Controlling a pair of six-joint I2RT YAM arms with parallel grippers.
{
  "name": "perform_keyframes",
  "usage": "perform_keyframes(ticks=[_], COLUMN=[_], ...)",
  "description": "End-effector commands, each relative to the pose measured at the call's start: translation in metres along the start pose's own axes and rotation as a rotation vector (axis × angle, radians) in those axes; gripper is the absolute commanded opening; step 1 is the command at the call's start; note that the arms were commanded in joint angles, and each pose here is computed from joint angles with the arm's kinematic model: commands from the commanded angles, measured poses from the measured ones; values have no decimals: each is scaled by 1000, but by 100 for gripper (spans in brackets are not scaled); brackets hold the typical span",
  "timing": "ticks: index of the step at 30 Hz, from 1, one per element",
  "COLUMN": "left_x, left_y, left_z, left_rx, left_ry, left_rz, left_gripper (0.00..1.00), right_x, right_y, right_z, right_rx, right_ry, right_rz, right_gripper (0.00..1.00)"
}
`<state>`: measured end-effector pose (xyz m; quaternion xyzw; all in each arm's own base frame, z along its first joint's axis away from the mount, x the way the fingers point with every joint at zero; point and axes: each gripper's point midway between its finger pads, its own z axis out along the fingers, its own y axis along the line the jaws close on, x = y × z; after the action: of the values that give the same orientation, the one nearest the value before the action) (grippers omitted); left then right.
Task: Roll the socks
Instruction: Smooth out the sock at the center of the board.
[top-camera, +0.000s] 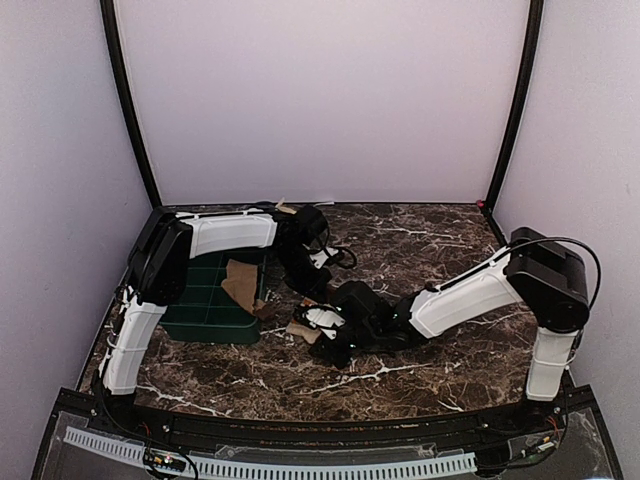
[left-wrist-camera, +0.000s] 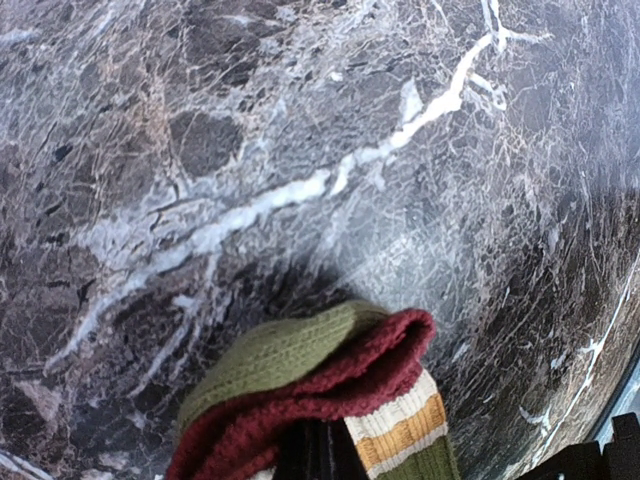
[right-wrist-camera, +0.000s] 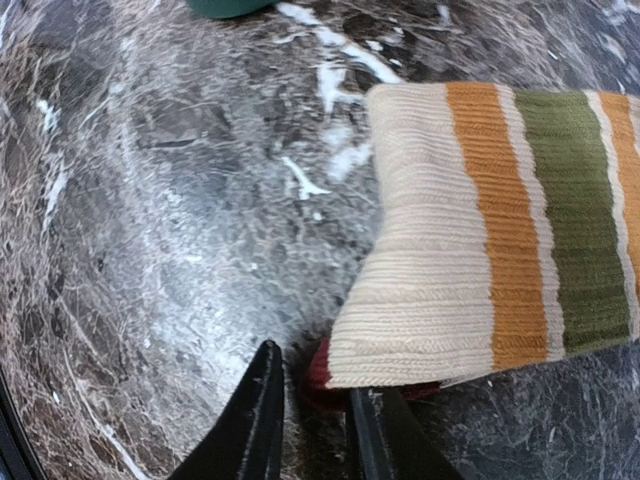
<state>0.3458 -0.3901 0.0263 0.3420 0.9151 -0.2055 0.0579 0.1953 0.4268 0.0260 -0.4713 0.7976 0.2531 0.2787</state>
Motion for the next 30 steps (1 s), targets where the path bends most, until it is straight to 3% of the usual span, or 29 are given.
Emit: perform_keyframes(ticks=[1,12,19,24,27,30], left_x=[26,30,33,33,34,35], left_y=[11,13,12,10,10,10], left_z=[21,25,26,28,28,29], left_rx=[-43,-44,-38,-31,-27,-23], left_ry=[105,119,130,133,136,137], left_rz=[-35,-42,-39,-36,-35,-33], left_gripper=[0,0,0,0,0,0], right_x=[0,19,16,-5,-20,-34], right_y=[15,24,19,23,24,24], right_z=[2,6,-18,-38,-47,-49], right_rx=[-32,-26,37,49,50,51], right_ry=[-6,56,37,-22,-70,-125], right_rz=[-31,-36,-1,4,9,12], right_gripper=[18,13,27,29,25,11])
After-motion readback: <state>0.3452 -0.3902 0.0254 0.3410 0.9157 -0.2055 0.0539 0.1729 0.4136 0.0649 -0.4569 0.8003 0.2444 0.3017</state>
